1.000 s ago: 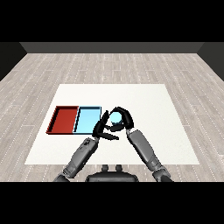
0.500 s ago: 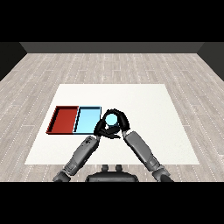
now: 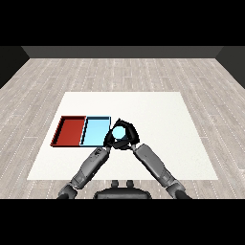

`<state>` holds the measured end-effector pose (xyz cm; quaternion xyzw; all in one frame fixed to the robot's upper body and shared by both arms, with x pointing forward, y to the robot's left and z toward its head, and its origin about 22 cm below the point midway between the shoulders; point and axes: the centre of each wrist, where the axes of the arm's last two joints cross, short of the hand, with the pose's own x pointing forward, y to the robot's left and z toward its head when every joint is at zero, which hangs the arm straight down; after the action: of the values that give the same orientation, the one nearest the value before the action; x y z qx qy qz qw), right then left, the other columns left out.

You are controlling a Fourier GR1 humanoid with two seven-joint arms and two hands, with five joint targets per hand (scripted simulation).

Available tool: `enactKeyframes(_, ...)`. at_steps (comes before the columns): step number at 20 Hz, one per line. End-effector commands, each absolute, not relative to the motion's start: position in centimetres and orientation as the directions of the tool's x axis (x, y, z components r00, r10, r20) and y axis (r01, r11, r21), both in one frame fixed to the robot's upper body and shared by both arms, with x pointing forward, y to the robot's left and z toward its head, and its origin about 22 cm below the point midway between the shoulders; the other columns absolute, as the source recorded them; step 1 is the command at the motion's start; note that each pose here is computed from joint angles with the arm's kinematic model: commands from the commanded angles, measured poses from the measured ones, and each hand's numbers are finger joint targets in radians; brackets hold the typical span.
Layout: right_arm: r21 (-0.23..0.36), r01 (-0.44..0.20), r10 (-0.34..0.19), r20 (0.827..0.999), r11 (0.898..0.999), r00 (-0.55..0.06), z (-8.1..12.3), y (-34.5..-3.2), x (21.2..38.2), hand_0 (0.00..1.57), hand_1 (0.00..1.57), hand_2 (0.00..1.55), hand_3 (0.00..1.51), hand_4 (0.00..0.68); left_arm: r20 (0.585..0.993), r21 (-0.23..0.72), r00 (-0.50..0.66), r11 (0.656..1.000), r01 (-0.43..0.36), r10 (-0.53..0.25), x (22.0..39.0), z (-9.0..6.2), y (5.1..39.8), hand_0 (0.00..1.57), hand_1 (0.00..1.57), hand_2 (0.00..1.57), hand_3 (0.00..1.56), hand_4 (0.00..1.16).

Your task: Pick the blue can and put it in the blue box

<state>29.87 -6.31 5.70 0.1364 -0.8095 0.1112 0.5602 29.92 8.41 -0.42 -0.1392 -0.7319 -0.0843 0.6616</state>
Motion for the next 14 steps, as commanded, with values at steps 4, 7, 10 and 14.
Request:
enactKeyframes(4,0.020,-0.369,-0.146,0.938,0.929,-0.315,7.3,-4.4,28.7,1.48,1.48,1.46,1.41,0.572,0.994,0.083,-0.087,0.964,0.253,-0.062,31.2,1.1,6.5,0.00,0.00,0.00,0.00,0.00)
enactKeyframes(7,-0.001,-0.361,-0.125,0.938,0.933,-0.324,7.1,-5.0,30.1,1.48,1.48,1.46,1.40,0.565,0.986,0.141,-0.122,0.954,0.266,-0.112,31.8,1.4,5.5,0.00,0.00,0.00,0.00,0.00)
enactKeyframes(10,-0.006,-0.372,-0.124,0.938,0.928,-0.324,5.8,-5.2,30.9,1.49,1.49,1.46,1.40,0.557,0.983,0.105,-0.167,0.971,0.212,-0.070,31.1,-0.8,8.1,0.00,0.00,0.30,0.00,0.53)
enactKeyframes(14,0.003,-0.366,-0.130,0.938,0.930,-0.321,5.1,-6.4,30.5,1.48,1.48,1.46,1.41,0.587,0.991,0.061,-0.131,0.981,0.186,-0.037,30.6,-0.3,6.6,0.78,0.78,0.79,0.20,0.64)
